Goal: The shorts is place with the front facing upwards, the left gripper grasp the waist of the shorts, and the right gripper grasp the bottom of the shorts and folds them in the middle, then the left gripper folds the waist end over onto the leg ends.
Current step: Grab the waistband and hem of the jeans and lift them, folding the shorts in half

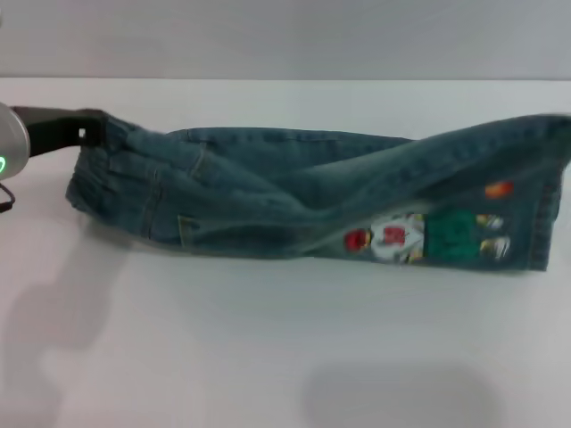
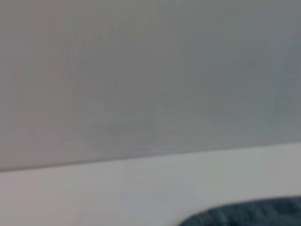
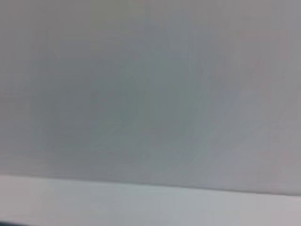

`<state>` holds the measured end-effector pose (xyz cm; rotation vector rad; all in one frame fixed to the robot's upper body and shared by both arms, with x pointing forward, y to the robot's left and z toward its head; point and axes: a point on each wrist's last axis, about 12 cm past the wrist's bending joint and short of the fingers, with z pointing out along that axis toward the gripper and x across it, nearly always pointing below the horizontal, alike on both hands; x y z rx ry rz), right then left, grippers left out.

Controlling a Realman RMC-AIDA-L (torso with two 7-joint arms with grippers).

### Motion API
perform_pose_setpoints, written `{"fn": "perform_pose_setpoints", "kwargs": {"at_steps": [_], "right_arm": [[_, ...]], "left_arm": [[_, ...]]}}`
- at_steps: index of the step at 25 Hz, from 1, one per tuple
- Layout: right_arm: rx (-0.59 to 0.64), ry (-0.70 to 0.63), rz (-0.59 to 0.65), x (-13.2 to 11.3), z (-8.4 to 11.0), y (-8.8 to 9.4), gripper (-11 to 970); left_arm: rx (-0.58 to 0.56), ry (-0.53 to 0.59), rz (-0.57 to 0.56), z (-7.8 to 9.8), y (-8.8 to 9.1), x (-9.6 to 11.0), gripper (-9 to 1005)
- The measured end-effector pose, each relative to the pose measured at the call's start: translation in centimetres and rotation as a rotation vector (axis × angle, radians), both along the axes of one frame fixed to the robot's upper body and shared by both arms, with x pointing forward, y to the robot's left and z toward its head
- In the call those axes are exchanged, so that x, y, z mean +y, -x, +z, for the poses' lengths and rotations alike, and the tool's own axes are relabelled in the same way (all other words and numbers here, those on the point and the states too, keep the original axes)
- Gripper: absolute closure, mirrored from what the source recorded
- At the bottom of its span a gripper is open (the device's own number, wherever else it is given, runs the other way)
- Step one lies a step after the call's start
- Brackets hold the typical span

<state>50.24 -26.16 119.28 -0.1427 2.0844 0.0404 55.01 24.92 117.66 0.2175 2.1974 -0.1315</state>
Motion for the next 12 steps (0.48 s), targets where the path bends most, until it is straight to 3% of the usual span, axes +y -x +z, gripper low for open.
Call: {"fn": "perform_pose_setpoints", "kwargs": {"at_steps": [11,12], "right_arm": [[-0.026,0.001,-0.059,-2.0,-2.0,-0.5,960],[-0.025,0.002,-0.064,-2.1,-2.1,-0.5,960]], "left_arm": [[-0.087,0.059,0.011,-0.6,-0.8,-0.2,965],[-0.109,0.099,-0.003,-1.4,-1.3,-0.8,965]]}}
